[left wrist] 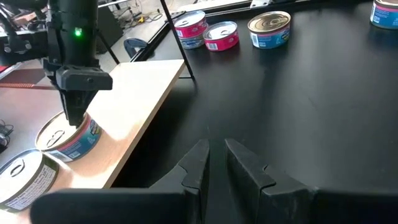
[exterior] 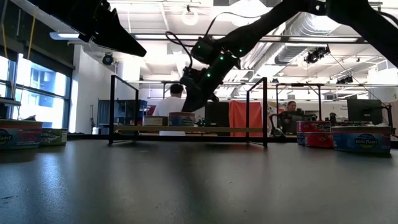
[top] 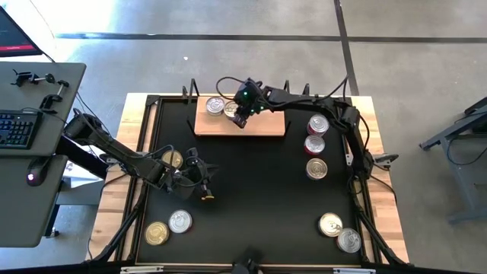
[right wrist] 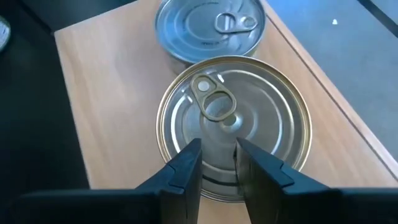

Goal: Stack canned seafood by type on shelf
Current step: Put the blue-pink tuna can on the shelf

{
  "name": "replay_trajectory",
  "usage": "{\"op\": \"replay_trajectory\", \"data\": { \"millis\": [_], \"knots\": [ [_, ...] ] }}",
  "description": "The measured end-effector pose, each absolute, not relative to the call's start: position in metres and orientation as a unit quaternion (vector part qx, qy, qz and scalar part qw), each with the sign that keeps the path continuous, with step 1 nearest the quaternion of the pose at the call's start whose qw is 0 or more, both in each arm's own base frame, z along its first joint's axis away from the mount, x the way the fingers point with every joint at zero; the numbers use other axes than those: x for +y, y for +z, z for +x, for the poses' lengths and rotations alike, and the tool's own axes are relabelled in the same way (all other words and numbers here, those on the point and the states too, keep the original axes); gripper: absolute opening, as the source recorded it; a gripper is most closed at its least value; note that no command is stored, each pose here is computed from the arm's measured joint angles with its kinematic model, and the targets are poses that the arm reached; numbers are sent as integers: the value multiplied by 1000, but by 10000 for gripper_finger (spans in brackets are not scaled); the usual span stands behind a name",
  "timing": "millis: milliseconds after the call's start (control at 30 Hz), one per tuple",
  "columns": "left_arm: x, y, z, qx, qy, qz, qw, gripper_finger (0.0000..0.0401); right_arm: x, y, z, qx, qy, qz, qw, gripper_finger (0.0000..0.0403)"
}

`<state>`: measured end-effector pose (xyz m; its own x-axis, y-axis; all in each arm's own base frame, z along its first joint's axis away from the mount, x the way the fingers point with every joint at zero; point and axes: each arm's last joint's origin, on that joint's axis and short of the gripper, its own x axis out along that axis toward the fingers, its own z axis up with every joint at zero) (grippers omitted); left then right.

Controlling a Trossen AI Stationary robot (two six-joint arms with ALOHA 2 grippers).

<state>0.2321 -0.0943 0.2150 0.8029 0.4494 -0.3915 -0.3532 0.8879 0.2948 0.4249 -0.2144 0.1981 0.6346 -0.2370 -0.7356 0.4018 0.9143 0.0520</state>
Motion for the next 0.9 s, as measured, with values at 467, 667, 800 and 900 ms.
{"op": "replay_trajectory", "data": {
  "millis": [467,667,800,900],
  "knots": [
    [-94,215,232,231,213,103,944,39,-215,199,424,367,-280,168,871,89],
    [-94,215,232,231,213,103,944,39,-215,215,417,360,-301,160,868,89],
    [-95,214,231,233,211,103,944,39,-220,230,409,350,-301,163,872,89],
    [-96,214,231,232,211,103,944,39,-221,230,410,350,-272,154,883,89]
  ]
}}
